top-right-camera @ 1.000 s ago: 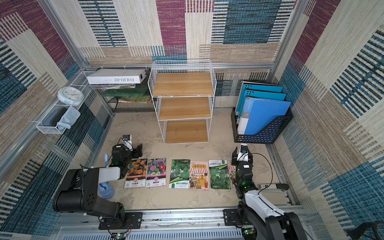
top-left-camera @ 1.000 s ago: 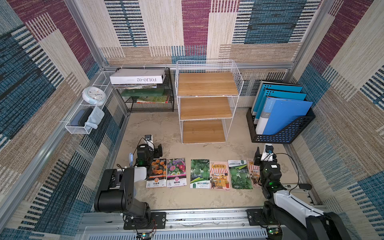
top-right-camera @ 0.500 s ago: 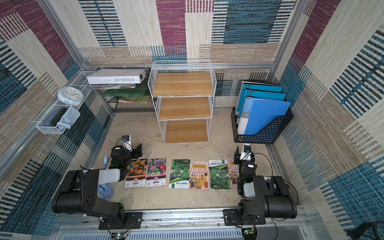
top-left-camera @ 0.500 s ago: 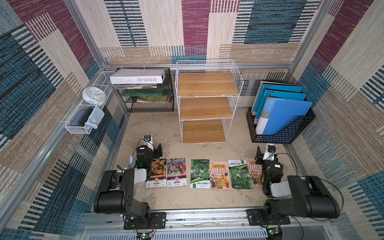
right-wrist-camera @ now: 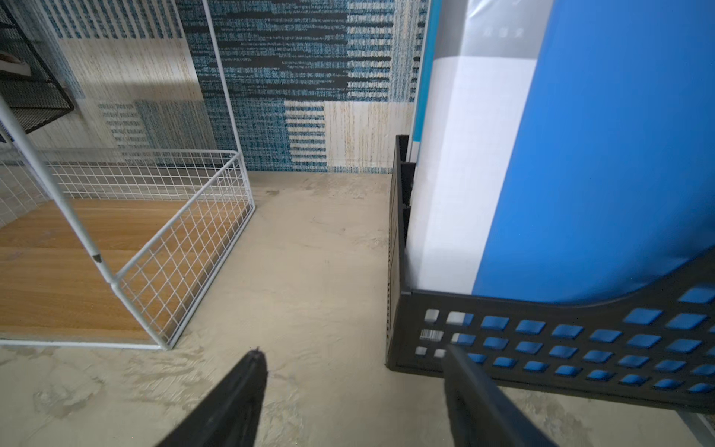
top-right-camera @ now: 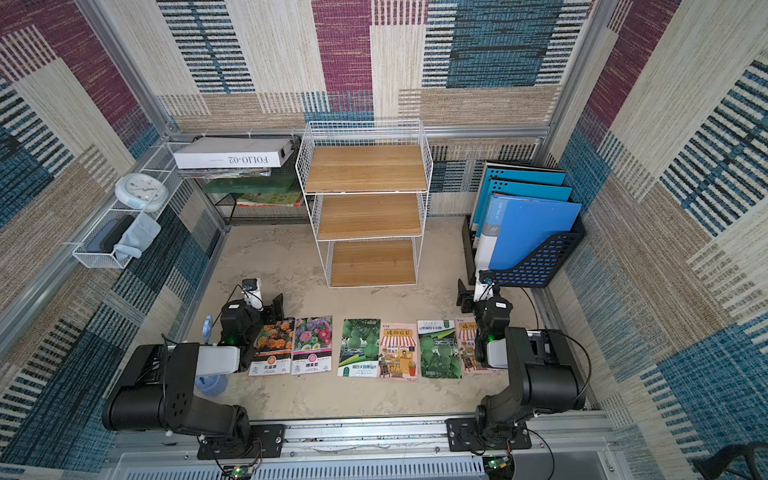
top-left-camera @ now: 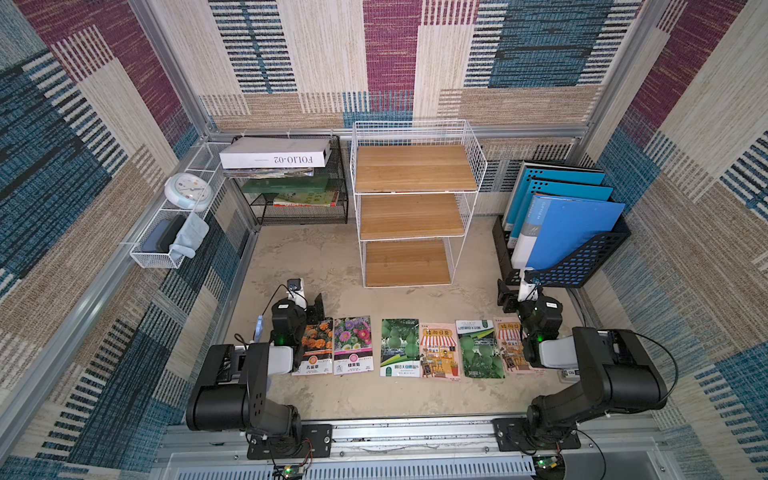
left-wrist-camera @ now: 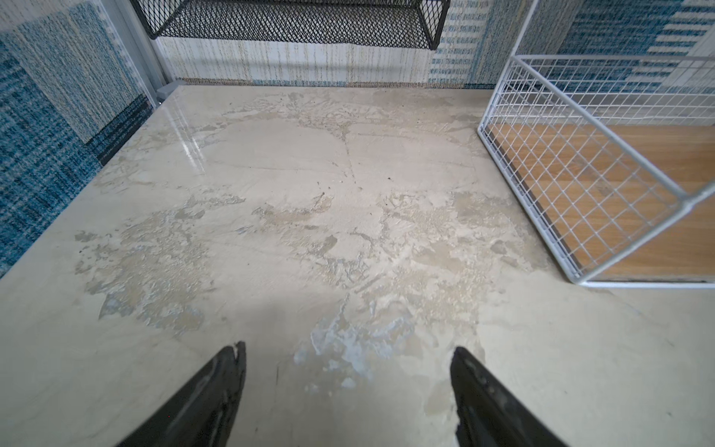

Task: Take the seed bag off the shelf
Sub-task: Reset both arms

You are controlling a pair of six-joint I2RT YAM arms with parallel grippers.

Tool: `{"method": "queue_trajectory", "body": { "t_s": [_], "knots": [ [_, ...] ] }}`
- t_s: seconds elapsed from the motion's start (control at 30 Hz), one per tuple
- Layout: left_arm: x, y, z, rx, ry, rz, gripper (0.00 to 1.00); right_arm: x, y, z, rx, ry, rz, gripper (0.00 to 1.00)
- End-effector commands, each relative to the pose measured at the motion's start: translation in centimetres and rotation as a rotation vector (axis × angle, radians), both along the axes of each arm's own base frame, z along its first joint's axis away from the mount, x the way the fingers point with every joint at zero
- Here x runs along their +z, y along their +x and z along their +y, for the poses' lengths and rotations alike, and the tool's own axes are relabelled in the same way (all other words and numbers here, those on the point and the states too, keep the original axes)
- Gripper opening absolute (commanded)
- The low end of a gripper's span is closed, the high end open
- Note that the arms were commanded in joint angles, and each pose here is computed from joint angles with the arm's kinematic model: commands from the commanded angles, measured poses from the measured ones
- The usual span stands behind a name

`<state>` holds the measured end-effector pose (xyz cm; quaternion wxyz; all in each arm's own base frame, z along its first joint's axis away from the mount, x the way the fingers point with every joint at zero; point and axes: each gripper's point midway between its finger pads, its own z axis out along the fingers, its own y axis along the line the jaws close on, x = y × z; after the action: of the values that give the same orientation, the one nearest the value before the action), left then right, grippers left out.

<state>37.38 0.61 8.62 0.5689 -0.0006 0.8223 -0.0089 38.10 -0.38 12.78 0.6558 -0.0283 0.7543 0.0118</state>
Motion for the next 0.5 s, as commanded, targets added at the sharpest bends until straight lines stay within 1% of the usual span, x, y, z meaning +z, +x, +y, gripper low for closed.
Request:
{"method": "queue_trajectory", "body": {
  "t_s": [0.0, 0.03, 0.47],
  "knots": [
    [1.2, 0.66, 0.14, 0.008, -0.001, -0.041, 0.86, -0.24, 0.05, 0.31, 0.019, 0.003, 0.013, 0.93],
    [1.14, 0.68, 0.25, 0.011, -0.002, -0.038, 0.86, -0.22, 0.06, 0.3, 0.018, 0.003, 0.013, 1.0],
    [1.24, 0.65, 0.16, 0.006, -0.001, -0.043, 0.86, -0.2, -0.02, 0.29, 0.016, 0.003, 0.011, 1.0]
  ]
}}
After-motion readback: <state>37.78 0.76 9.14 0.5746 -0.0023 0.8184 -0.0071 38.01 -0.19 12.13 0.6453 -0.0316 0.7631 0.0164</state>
